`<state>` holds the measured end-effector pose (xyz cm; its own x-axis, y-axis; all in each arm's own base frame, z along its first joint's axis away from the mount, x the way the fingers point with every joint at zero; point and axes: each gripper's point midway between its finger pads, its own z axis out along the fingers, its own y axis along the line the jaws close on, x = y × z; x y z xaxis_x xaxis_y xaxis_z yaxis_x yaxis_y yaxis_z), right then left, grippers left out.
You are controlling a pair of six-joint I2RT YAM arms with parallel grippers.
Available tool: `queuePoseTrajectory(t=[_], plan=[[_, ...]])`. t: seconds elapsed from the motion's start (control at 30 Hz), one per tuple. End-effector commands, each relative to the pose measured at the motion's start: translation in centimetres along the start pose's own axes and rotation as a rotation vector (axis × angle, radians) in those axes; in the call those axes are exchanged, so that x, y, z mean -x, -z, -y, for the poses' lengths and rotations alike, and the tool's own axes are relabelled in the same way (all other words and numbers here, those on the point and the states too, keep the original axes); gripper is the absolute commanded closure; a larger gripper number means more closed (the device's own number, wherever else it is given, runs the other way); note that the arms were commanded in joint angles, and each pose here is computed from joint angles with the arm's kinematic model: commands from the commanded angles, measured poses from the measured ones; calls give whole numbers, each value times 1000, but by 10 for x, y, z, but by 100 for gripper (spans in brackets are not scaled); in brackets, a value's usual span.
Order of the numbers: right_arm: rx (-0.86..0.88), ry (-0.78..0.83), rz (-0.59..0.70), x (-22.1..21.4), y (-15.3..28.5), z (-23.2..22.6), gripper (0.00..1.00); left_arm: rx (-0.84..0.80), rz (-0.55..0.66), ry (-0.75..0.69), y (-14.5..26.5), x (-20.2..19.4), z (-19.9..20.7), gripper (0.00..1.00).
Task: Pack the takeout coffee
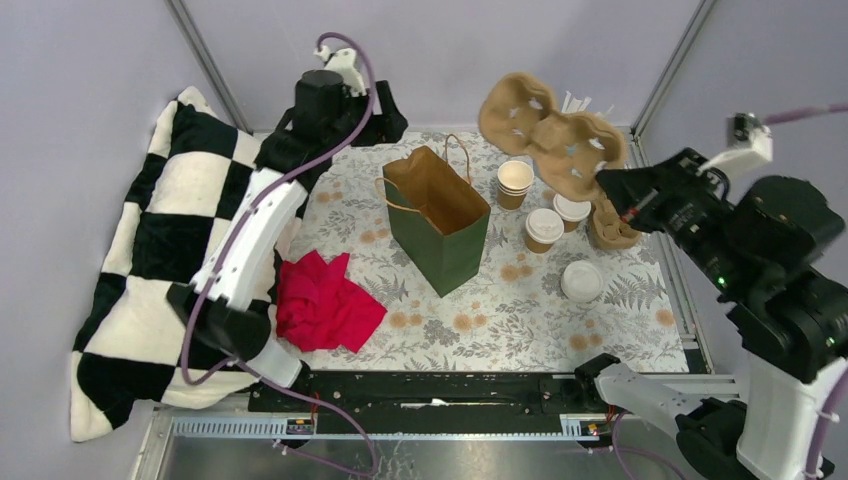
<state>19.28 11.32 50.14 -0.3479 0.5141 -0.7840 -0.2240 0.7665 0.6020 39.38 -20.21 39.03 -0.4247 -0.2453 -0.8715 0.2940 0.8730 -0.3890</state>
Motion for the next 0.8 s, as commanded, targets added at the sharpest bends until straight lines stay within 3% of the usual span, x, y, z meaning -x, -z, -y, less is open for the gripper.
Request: queuePoseTrajectory(t=[0.0, 0.23, 0.5, 0.7, 0.77], plan=[[-165, 48, 73, 9, 9, 35, 100, -71, -124, -155, -21, -11, -1, 17], [-103, 84, 7, 1, 4, 23, 100, -191, -265, -123, -48, -53, 7, 17], [-57, 107, -32, -11, 0, 19, 100, -114, -306, -156, -74, -73, -15, 33], [13, 127, -111, -23, -7, 6, 100, -104, -328, -203, -88, -83, -9, 45], [45, 126, -148, -31, -7, 1, 100, -72, -336, -228, -91, -86, -9, 55]])
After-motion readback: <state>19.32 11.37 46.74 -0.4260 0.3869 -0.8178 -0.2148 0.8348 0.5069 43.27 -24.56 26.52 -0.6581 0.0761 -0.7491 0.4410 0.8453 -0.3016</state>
